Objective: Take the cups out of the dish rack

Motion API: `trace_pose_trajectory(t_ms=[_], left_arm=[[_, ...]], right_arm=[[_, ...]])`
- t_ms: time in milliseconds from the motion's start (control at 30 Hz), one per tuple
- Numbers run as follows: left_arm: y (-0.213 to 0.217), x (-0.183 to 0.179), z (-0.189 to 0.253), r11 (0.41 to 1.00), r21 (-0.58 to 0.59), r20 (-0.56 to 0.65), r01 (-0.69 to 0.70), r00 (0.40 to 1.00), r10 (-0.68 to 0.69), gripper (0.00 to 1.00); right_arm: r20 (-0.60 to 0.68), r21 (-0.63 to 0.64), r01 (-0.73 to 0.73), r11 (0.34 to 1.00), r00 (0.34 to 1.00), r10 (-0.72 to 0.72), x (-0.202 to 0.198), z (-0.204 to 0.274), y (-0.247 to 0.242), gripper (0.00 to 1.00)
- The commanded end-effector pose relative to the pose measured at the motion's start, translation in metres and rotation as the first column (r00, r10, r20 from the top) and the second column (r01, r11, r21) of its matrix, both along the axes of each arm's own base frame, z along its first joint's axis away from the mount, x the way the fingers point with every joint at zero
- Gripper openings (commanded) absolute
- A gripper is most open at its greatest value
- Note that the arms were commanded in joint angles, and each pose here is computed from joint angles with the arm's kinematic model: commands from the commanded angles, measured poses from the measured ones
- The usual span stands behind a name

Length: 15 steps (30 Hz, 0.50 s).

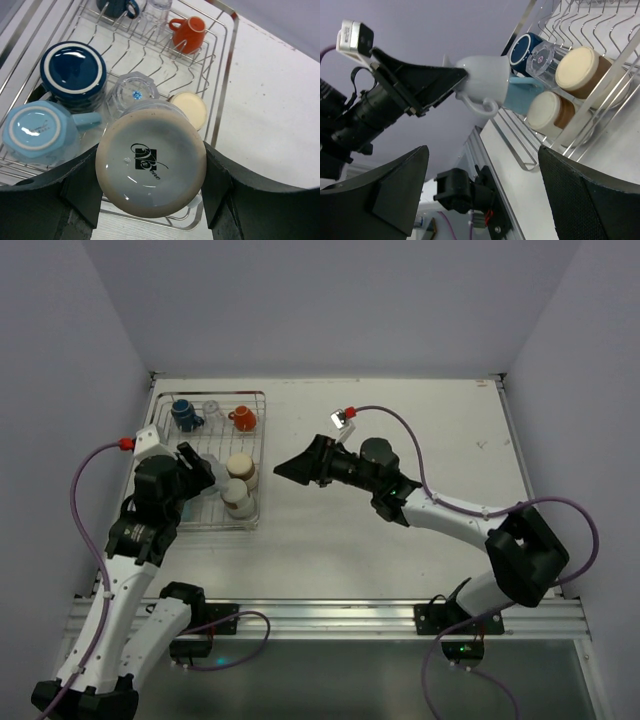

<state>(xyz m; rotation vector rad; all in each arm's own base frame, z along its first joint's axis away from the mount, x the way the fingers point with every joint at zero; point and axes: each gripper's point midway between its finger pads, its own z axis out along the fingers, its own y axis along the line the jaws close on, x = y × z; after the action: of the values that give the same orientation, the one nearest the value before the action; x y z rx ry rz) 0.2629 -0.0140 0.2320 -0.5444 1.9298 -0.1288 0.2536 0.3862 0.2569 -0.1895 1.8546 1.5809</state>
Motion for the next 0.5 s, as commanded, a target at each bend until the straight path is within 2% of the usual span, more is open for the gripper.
trace_pose_trajectory(t_ms=[0,100,333,467], left_arm=[[-0.022,0.009,0.061,0.991,-0.075,0.192,0.108,0.977,-0.092,0.03],[-0.033,0.008,0.068,0.98,-0.122,0.223,0.158,0.966,-0.128,0.02],[-0.054,0.003,0.083,0.945,-0.196,0.288,0.26,0.937,-0.198,0.01],[-0.071,-0.004,0.091,0.906,-0.239,0.327,0.35,0.908,-0.264,0.01]], right_arm=[[0.013,0.147,-0.001,0.989,1.0,0.0,0.011,0.041,0.018,0.92],[-0.072,0.165,0.049,0.985,0.997,-0.038,0.019,0.035,0.027,0.87],[-0.147,0.184,0.065,0.981,0.988,-0.038,0.018,0.029,0.046,0.88],[-0.18,0.209,0.06,0.976,0.983,-0.022,0.017,0.024,0.048,0.91]])
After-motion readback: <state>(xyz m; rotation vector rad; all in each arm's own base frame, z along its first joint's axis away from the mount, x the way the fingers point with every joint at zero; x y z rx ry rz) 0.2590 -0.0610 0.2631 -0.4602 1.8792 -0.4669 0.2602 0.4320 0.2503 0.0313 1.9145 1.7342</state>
